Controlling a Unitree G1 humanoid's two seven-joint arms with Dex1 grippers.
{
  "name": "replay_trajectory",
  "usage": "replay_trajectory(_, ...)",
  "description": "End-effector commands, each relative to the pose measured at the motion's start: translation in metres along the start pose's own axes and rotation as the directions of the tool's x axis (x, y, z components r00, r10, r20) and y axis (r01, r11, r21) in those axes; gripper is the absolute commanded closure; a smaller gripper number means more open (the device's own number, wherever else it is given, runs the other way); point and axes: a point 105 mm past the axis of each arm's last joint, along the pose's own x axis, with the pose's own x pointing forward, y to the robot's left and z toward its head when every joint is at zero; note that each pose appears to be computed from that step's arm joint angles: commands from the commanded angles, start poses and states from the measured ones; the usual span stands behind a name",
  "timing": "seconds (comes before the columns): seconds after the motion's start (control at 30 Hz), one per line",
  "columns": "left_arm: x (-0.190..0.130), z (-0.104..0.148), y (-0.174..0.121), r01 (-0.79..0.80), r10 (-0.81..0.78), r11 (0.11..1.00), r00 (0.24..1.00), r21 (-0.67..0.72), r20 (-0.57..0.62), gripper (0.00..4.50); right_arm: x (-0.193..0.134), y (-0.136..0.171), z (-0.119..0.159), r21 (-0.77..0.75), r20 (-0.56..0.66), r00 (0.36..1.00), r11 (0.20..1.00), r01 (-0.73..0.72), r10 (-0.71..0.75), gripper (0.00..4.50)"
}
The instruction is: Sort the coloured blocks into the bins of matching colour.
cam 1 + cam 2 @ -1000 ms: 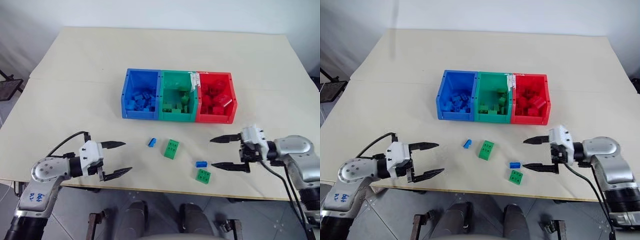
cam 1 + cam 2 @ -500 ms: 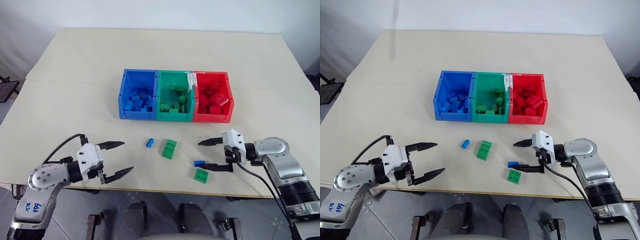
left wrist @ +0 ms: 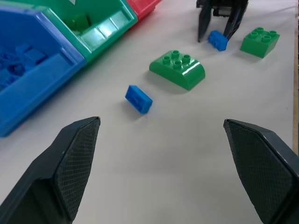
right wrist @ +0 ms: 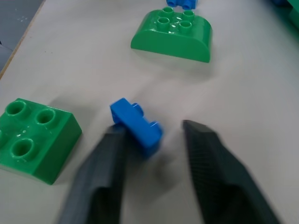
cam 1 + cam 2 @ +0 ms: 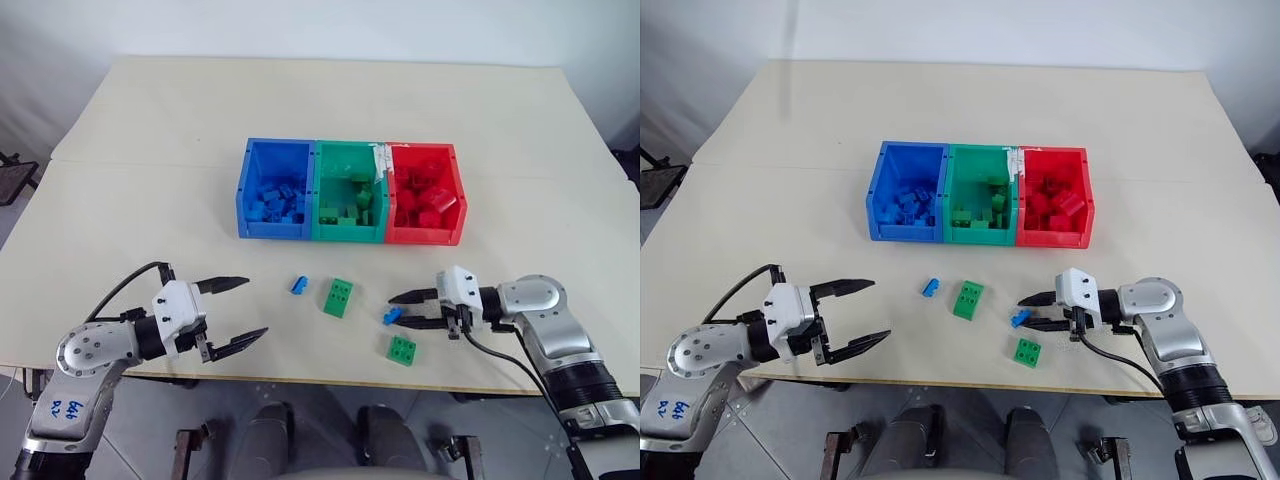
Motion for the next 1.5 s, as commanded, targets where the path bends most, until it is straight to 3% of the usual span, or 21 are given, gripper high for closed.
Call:
replay_trajectory(0.03, 0.0, 0.007, 0.006, -0.007, 0.006, 1.0, 1.0, 0.027, 0.018, 0.0, -0.004, -0.012, 0.009, -0.043, 0.036, 0.999, 0.998, 0.04, -0.039, 3.95)
replay_trajectory(0.27, -0.007, 0.005, 0.014, -0.056, 0.056, 0.998, 0.998, 0.027, 0.009, 0.0, -0.005, -0.032, 0.06, 0.022, 0.247, 0.968, 0.999, 0.031, -0.035, 3.95)
replay_trajectory(0.53, -0.021, 0.001, 0.021, -0.179, 0.179, 0.984, 0.984, 0.001, -0.009, 0.0, 0.046, -0.082, 0.141, 0.026, 0.369, 0.918, 0.989, 0.149, -0.148, 3.95)
replay_trajectory(0.77, -0.019, 0.002, 0.02, -0.213, 0.213, 0.977, 0.977, -0.005, -0.004, 0.0, 0.106, -0.127, 0.183, -0.021, 0.332, 0.88, 0.93, 0.368, -0.34, 3.95)
replay_trajectory(0.97, -0.017, 0.006, 0.02, -0.223, 0.223, 0.975, 0.975, -0.001, 0.008, 0.0, 0.125, -0.135, 0.192, -0.021, 0.321, 0.872, 0.918, 0.395, -0.368, 3.95)
replay_trajectory(1.23, -0.015, 0.014, 0.02, -0.227, 0.226, 0.974, 0.974, 0.012, 0.023, 0.0, 0.128, -0.135, 0.19, -0.021, 0.322, 0.882, 0.929, 0.369, -0.343, 1.42)
replay_trajectory(1.37, -0.007, 0.021, 0.017, -0.19, 0.189, 0.982, 0.981, 0.013, 0.045, 0.0, 0.102, -0.131, 0.182, -0.056, 0.337, 0.89, 0.938, 0.343, -0.306, 0.06)
replay_trajectory(1.5, -0.001, 0.024, 0.017, -0.152, 0.151, 0.988, 0.987, 0.011, 0.059, 0.0, 0.061, -0.115, 0.16, -0.058, 0.348, 0.904, 0.956, 0.287, -0.25, 0.06)
